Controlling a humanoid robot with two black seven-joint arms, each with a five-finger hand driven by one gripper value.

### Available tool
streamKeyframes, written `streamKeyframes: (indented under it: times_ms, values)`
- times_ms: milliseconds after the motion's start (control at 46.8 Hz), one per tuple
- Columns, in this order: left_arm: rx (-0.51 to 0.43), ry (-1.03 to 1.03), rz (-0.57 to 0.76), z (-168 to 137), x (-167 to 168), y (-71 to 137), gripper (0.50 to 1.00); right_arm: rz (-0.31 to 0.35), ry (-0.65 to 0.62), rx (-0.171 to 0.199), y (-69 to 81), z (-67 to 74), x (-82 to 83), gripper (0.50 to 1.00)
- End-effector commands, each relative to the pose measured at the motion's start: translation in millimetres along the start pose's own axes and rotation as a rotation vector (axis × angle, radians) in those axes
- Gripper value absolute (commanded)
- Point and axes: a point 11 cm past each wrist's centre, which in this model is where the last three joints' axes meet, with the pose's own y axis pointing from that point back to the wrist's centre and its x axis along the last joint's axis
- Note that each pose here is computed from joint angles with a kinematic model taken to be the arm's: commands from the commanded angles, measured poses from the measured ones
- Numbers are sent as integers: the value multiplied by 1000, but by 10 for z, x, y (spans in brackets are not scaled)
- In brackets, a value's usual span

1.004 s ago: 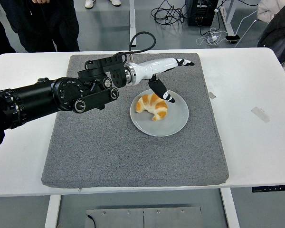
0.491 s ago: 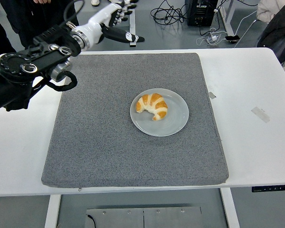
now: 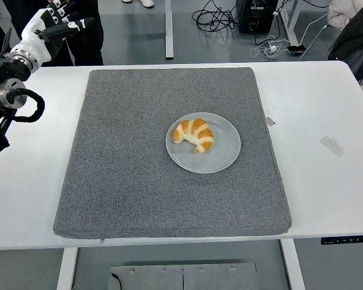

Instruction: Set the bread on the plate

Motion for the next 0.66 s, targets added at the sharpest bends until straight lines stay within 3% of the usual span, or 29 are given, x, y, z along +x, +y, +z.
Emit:
streamKeyframes:
  times_ms: [0,43,641]
  values:
    - [7,18,-5,-59,-44,-3,977,-80,-18,7,16,-29,-281,1000]
    - [7,25,-11,-71,-72,-10,977,-96,-20,7,25,-26,-343,1000]
    - [37,147,-87,-376,-480,-37,977,-95,-19,4,28,-7,-342,1000]
